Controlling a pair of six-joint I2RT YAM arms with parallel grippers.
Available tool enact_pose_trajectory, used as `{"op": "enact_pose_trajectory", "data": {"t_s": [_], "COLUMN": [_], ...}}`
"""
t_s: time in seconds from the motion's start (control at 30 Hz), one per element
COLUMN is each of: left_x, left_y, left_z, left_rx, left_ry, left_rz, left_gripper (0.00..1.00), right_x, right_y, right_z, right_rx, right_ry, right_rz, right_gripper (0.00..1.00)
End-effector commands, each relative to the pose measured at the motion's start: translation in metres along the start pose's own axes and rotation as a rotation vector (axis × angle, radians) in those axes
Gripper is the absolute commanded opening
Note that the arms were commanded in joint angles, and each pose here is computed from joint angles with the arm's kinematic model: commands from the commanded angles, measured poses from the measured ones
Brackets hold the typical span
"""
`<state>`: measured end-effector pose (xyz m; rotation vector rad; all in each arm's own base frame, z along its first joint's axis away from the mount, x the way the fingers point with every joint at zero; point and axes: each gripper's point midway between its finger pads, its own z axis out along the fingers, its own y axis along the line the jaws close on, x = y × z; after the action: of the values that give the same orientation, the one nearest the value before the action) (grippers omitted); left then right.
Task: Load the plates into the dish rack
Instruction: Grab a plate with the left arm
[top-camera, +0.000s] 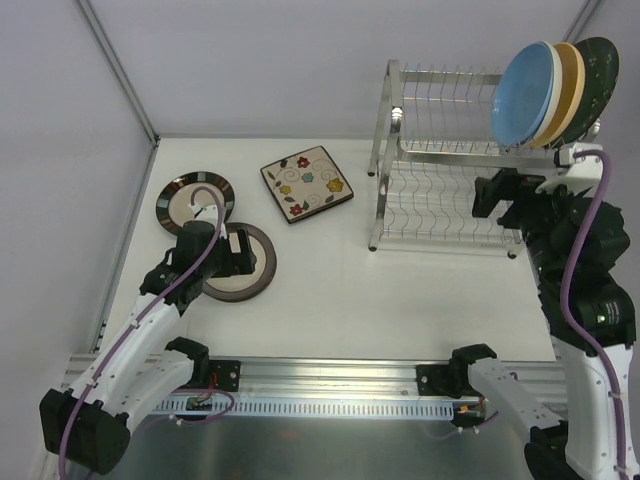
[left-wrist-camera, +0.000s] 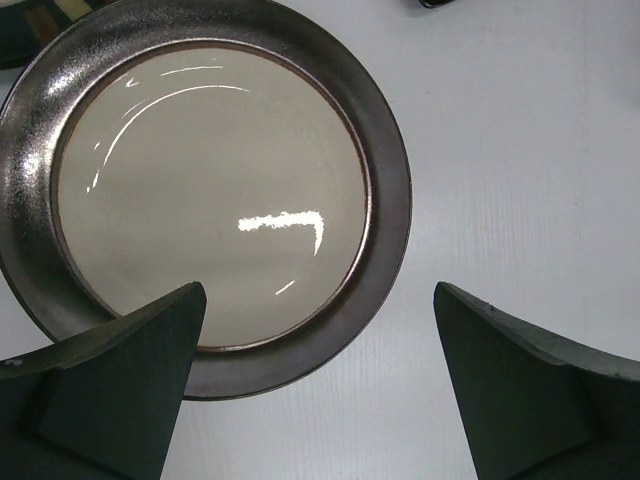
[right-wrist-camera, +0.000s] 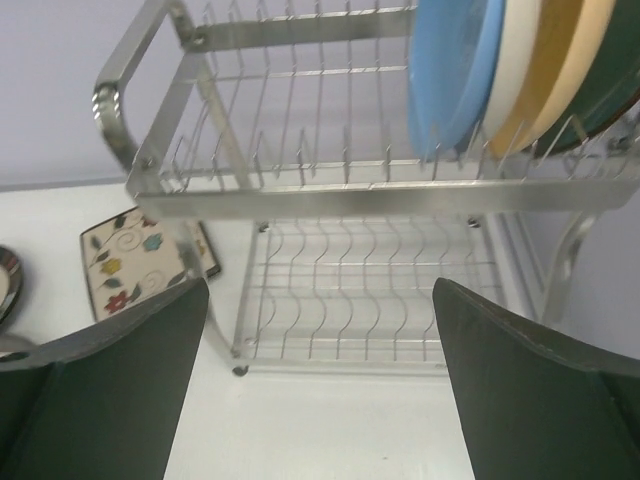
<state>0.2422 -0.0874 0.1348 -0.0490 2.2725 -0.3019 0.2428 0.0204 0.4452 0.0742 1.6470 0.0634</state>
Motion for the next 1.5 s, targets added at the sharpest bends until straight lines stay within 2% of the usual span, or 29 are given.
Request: {"op": "enact_pose_trajectory", "data": {"t_s": [0.0, 0.17, 0.37, 0.63, 0.8, 1.0, 1.23, 1.47], "left_x": [-0.011, -0.005, 0.001, 0.003, 0.009, 0.024, 0.032, 0.039], "left_y": [-0.004, 0.002, 0.021, 0.058, 0.086, 0.108, 0.115, 0.119], "left_z": [0.001, 0.006, 0.015, 0.012, 0.007, 0.006, 0.017, 0.025], "left_rx": [0.017, -0.003, -0.066, -0.173, -0.222, -0.29, -0.314, -0.321], "left_ry": [-0.012, 0.014, 0.059, 0.05, 0.039, 0.057, 0.138, 0.203], "left_rz": [-0.059, -0.107, -0.219, -0.399, -0.539, -0.622, -0.64, -0.629], "left_gripper": [0.99, 0.99, 0.99, 0.99, 0.99, 0.98, 0.91, 0.89], "right_x": [0.01, 0.05, 0.112, 0.165, 0.18, 0.198, 0.207, 0.211], "right_y": [0.025, 0.054, 0.093, 0.115, 0.128, 0.142, 0.151, 0.15], "right_z": [-0.011, -0.027, -0.028, -0.028, -0.035, -0.037, -0.036, -0.037], "right_rx": [-0.147, -0.331, -0.534, -0.646, -0.709, -0.762, -0.796, -0.794], "right_ry": [-0.022, 0.064, 0.239, 0.363, 0.402, 0.449, 0.469, 0.467], "right_rz": [0.089, 0.133, 0.24, 0.324, 0.316, 0.323, 0.315, 0.306], "right_gripper": [1.0, 1.0, 1.0, 0.99, 1.0, 1.0, 1.0, 0.99]}}
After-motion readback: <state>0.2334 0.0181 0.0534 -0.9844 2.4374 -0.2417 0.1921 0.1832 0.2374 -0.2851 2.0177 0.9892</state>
